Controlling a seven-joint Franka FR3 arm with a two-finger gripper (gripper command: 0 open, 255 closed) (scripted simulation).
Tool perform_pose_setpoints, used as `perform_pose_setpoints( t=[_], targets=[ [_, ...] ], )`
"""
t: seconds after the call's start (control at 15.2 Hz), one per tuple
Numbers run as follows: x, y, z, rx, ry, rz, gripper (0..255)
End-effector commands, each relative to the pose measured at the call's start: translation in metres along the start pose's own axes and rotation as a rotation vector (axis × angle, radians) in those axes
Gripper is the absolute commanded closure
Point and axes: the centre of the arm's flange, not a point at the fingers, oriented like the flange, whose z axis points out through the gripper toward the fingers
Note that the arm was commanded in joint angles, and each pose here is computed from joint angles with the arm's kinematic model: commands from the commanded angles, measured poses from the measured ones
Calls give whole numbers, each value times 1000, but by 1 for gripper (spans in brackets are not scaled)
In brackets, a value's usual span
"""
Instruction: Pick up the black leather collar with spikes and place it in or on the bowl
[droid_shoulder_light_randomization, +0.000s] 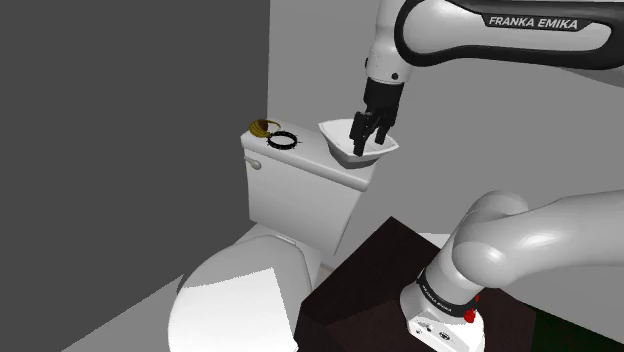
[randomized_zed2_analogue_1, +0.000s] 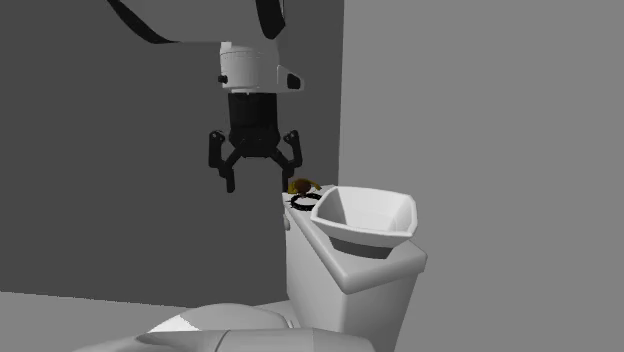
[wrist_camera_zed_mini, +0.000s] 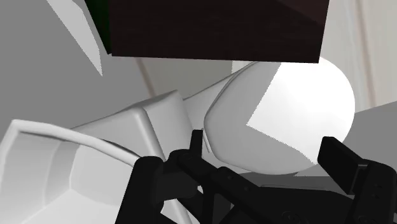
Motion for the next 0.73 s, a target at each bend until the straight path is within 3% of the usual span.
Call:
perform_pose_setpoints(
  t=[0.0, 0.66],
  targets=[
    [0, 0, 0, 0, 0, 0, 0],
    [123, 20, 40, 12, 7, -64, 0]
  ],
)
